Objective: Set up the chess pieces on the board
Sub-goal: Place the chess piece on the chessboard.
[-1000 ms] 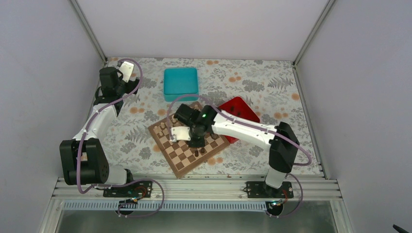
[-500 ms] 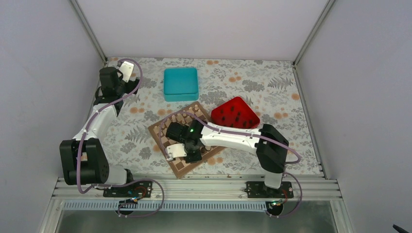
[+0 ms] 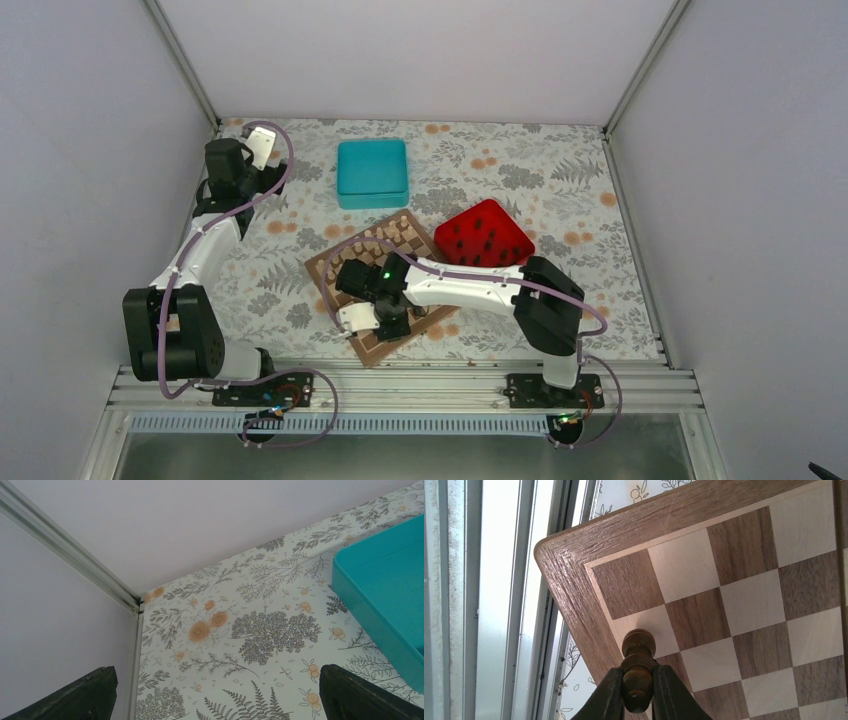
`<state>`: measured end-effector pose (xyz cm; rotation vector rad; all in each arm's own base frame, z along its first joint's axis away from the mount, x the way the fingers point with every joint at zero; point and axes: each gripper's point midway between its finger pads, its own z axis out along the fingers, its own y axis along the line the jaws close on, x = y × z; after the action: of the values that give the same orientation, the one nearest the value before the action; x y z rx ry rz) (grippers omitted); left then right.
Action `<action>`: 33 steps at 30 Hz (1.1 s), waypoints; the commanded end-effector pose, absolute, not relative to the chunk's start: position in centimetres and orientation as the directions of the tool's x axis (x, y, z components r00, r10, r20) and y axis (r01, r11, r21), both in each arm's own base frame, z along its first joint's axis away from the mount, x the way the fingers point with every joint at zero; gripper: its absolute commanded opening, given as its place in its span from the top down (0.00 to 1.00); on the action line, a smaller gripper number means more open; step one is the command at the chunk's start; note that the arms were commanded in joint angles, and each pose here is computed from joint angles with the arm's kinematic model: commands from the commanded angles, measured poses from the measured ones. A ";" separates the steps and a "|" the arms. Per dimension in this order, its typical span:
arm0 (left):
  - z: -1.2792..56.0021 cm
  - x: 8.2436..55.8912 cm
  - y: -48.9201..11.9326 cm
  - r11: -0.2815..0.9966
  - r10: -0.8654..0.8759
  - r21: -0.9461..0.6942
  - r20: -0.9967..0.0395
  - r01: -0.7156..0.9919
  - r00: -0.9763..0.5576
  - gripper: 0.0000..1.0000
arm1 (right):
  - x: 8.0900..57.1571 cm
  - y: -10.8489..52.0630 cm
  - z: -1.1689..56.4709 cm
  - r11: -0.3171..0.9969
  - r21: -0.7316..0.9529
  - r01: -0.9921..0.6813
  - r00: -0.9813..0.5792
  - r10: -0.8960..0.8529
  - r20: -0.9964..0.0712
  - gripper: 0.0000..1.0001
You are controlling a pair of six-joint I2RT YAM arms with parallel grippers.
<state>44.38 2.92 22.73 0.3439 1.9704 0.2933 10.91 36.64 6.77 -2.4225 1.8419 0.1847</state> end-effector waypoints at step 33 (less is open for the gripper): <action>23.4 44.2 2.8 0.928 0.370 0.354 -0.851 0.113 -0.373 0.00 | 13.5 34.4 6.4 -0.195 -0.021 -0.981 0.196 -0.975 -0.108 0.91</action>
<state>44.37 2.86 22.69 0.3469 1.9707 0.2896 13.23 34.42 5.73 -2.3811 1.9344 0.1084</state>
